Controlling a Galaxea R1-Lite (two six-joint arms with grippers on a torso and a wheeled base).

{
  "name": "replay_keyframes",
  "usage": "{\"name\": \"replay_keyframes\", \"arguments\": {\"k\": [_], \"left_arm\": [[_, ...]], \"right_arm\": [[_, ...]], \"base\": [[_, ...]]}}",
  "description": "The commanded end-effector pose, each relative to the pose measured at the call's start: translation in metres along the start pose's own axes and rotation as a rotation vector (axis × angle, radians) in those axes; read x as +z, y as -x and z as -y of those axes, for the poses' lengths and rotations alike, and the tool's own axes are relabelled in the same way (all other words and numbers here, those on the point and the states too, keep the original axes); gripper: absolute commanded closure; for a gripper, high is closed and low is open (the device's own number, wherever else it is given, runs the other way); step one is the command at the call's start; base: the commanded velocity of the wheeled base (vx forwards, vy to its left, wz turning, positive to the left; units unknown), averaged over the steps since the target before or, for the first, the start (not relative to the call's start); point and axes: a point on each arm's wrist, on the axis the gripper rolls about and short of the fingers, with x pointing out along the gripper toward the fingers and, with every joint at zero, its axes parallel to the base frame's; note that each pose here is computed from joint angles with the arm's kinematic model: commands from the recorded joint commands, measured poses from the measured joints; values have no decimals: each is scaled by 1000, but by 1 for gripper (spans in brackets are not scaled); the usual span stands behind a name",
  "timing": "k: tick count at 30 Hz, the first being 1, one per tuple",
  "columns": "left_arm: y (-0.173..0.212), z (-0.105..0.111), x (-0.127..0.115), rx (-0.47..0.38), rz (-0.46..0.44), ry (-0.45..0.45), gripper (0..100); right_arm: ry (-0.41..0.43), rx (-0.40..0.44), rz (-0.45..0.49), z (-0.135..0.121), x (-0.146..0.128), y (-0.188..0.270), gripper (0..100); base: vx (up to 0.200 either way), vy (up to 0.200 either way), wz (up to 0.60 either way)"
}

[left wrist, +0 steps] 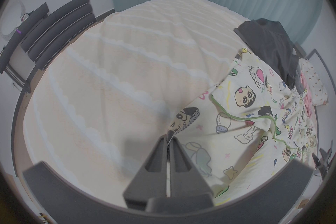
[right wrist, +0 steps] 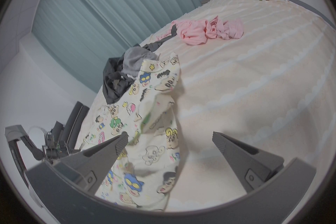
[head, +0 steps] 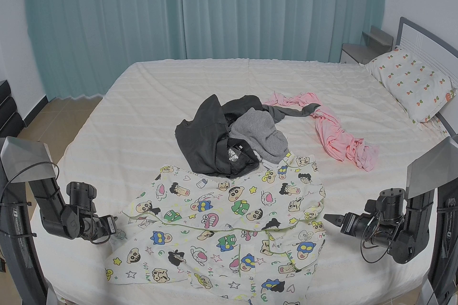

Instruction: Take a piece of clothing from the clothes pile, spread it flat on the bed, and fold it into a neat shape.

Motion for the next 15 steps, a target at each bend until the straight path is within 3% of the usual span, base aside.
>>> {"name": "replay_keyframes", "arguments": {"k": [1,8,9,15], "left_arm": [[-2,-7,1,12,-2,18,100],[-1,-6,-2,10,-13,16,100],[-1,-5,-1,8,-9,17,0],[2,-5,-1,-15,-8,22,0]], "right_arm": [[22,-8,-48,3,-13,-11,0],[44,1,-64,3,-13,-40,0],[42,-4,-72,3,-13,-42,0],[45,2,-74,-3,-4,-58,0]], "base": [[0,0,0],[0,0,0],[0,0,0],[0,0,0]]}}
